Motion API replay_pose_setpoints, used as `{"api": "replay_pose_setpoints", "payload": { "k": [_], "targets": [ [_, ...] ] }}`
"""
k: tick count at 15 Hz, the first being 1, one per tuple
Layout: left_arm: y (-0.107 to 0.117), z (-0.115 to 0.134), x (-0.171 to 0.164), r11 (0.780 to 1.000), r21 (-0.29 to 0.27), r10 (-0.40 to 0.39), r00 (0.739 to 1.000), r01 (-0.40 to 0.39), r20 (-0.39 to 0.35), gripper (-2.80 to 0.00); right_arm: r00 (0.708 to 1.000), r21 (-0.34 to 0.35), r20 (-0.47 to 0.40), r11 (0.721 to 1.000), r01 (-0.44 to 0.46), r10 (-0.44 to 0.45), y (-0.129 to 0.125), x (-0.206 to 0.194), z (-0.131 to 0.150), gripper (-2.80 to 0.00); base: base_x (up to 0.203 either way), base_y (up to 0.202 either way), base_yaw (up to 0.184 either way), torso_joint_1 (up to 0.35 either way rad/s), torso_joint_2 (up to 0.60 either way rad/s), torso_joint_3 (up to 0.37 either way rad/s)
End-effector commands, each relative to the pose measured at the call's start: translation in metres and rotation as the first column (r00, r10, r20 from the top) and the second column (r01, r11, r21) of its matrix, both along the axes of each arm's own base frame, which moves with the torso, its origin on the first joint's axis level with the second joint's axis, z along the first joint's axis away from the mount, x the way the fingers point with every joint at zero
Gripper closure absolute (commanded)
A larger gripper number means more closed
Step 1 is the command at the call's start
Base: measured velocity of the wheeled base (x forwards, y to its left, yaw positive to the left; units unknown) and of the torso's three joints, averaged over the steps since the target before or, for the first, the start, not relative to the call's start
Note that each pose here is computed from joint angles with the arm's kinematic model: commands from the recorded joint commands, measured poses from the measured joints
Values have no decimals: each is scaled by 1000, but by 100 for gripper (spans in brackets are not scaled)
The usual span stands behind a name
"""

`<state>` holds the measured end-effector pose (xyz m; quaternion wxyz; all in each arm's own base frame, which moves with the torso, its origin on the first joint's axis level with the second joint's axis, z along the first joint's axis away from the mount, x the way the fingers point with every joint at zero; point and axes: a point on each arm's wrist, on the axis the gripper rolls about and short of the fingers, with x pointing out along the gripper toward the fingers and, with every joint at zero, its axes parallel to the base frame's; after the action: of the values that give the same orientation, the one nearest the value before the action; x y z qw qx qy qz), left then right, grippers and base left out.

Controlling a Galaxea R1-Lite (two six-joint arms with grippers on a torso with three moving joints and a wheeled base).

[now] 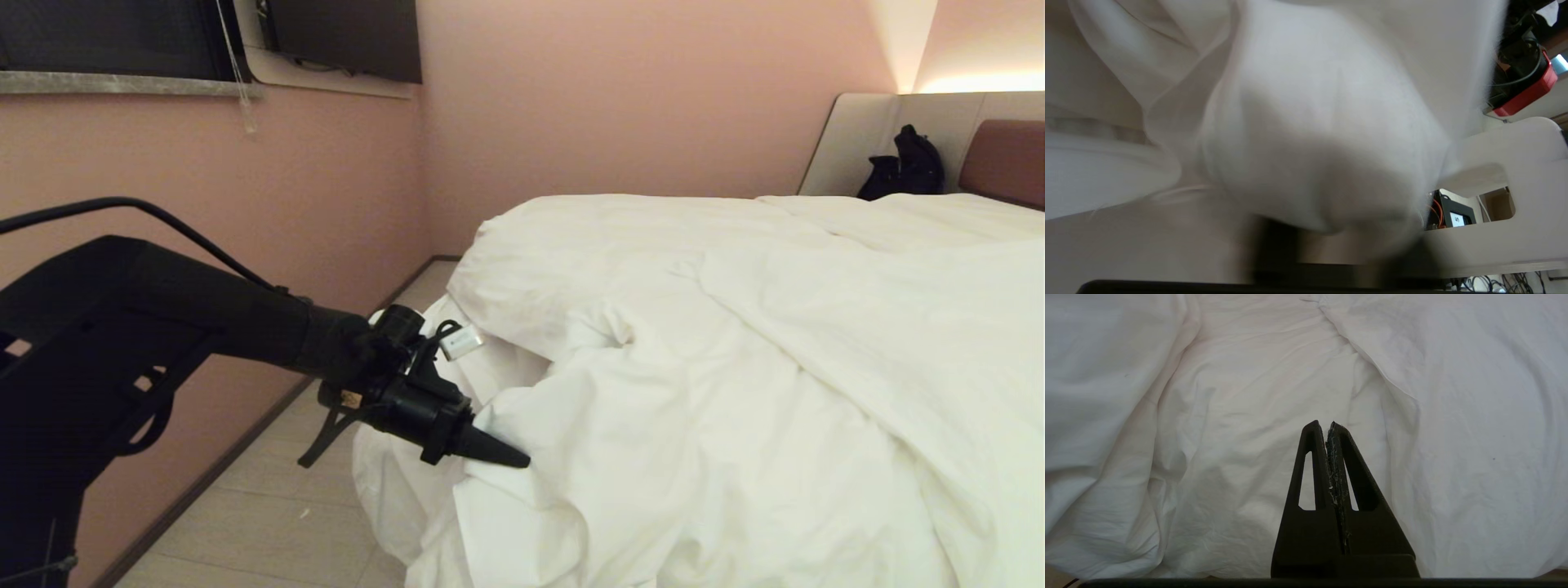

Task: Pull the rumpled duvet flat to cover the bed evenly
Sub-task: Flatten the corners of the folded blanket

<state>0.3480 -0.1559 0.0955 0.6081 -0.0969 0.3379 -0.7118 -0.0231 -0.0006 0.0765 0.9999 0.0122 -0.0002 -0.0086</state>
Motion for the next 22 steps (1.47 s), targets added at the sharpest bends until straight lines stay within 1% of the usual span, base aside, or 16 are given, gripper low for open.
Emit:
{"api": "replay_pose_setpoints", "payload": {
  "k": [1, 4, 7, 10, 12, 13, 15, 17, 18, 20, 21, 22],
  "targets": [
    [1, 3, -1, 1000, -6, -2, 1000, 2, 1, 0, 1000, 0, -2, 1000, 1, -1, 0, 0, 0, 0, 0, 0, 0, 0, 0, 0],
    [9, 8, -4, 1000, 8, 17, 1000, -17, -25, 0, 1000, 0, 0, 1000, 1, -1, 0, 0, 0, 0, 0, 0, 0, 0, 0, 0],
    [46, 30, -13, 993, 44, 111, 991, -108, -80, 0, 1000, 0, 0, 1000, 1, -1, 0, 0, 0, 0, 0, 0, 0, 0, 0, 0],
    [79, 53, -28, 980, 54, 197, 976, -192, -98, 0, 1000, 0, 0, 1000, 0, 0, 0, 0, 0, 0, 0, 0, 0, 0, 0, 0],
    [100, 67, -39, 967, 57, 253, 963, -249, -95, 0, 1000, 0, 0, 1000, 1, -1, 0, 0, 0, 0, 0, 0, 0, 0, 0, 0],
    [106, 69, -43, 962, 61, 272, 957, -267, -101, 0, 1000, 0, 0, 1000, 1, -1, 0, 0, 0, 0, 0, 0, 0, 0, 0, 0],
    [119, 81, -55, 949, 68, 313, 946, -308, -88, 0, 1000, 0, 0, 1000, 0, 0, 0, 0, 0, 0, 0, 0, 0, 0, 0, 0],
    [132, 89, -68, 926, 118, 369, 926, -359, -82, 0, 1000, 0, 0, 1000, 1, -1, 0, 0, 0, 0, 0, 0, 0, 0, 0, 0],
    [140, 95, -78, 911, 135, 401, 913, -389, -78, 0, 1000, 0, 0, 1000, 0, 0, 0, 0, 0, 0, 0, 0, 0, 0, 0, 0],
    [161, 100, -99, 872, 155, 481, 873, -465, -85, 0, 1000, 0, 0, 1000, 1, -1, 0, 0, 0, 0, 0, 0, 0, 0, 0, 0],
    [165, 100, -105, 862, 162, 497, 863, -480, -89, 0, 1000, 0, 0, 1000, 1, -1, 0, 0, 0, 0, 0, 0, 0, 0, 0, 0],
    [177, 101, -114, 834, 163, 545, 834, -528, -86, 0, 1000, 0, 0, 1000, 1, -1, 0, 0, 0, 0, 0, 0, 0, 0, 0, 0]
  ]
}}
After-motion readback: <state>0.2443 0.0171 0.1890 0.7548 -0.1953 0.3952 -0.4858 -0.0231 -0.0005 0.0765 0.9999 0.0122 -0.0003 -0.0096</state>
